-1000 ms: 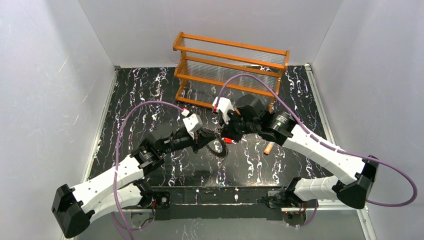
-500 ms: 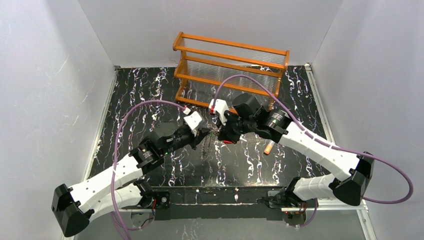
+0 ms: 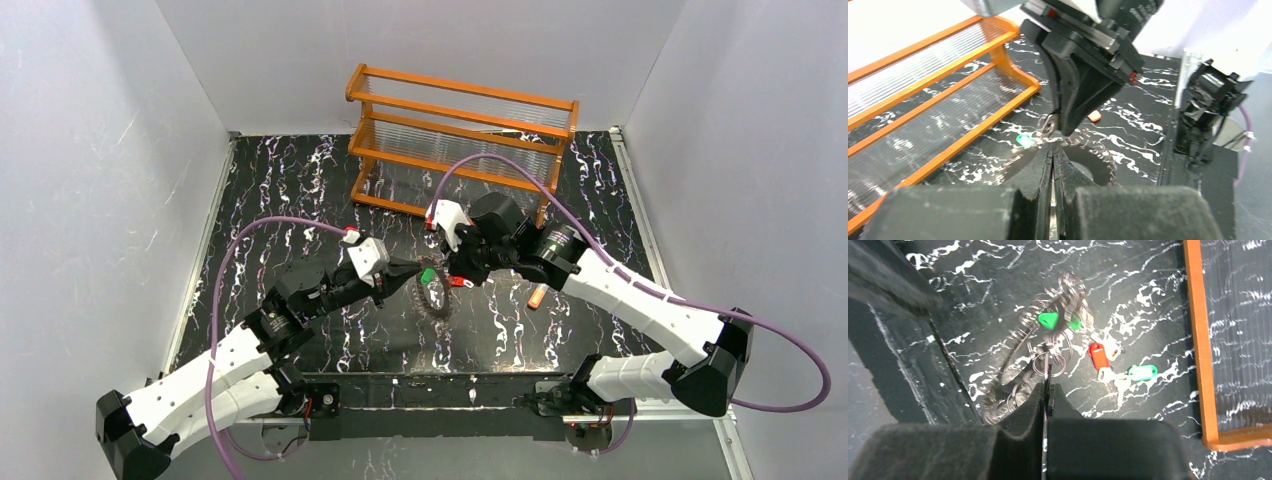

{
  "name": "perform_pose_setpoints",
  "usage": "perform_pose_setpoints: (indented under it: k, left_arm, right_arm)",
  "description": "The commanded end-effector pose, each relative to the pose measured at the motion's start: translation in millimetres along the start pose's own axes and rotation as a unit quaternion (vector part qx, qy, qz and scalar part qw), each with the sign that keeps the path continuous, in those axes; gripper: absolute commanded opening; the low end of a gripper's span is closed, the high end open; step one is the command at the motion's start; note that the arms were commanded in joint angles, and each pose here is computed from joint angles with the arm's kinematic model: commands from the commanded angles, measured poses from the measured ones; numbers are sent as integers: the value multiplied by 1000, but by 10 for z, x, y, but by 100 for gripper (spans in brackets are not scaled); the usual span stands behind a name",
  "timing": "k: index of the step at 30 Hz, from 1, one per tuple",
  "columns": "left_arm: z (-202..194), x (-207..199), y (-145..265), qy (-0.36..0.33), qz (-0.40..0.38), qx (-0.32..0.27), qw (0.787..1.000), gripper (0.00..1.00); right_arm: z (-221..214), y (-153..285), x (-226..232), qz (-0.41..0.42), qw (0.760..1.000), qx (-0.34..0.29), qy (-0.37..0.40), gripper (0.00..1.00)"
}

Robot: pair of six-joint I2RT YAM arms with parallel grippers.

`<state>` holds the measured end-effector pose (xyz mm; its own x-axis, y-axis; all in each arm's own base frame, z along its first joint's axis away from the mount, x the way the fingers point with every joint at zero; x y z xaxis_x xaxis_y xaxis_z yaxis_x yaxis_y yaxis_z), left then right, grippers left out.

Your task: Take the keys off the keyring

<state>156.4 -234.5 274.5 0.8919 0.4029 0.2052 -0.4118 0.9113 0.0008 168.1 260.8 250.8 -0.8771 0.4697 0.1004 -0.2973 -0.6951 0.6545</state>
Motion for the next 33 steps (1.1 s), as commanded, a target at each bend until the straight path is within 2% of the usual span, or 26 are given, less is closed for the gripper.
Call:
perform_pose_setpoints:
  k: [1, 4, 10, 24, 33]
  left_arm:
    - [-62, 163, 20, -17, 50, 35, 998, 0]
    - [-81, 95, -3, -19, 23, 38, 999, 0]
    - [-134, 98, -3, -7, 34, 32, 999, 0]
    - [-300, -54, -153, 36, -20, 57, 998, 32]
    - [-365, -99, -244, 46, -43, 66, 996, 36]
  right_arm:
    - [97, 77, -53, -14, 999, -24, 20, 1]
    - [126, 104, -17, -2, 999, -34, 28, 1]
    - [170, 154, 84, 39, 996, -51, 59, 1]
    - [149, 159, 136, 67, 992, -44, 98, 1]
    - [174, 176, 141, 68, 991, -51, 101, 1]
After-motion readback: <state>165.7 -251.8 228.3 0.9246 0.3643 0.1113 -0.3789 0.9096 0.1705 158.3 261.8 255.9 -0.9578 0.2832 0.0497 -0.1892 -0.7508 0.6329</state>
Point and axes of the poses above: each gripper's point midway between its finger pads, its own y axis back along the fingers, its own x axis along the line the jaws close on, z = x × y, the point moved 4 cm from there along y, back along the fingers, and after that the axes turned 9 degrees about -y, right-handed, at the moved point
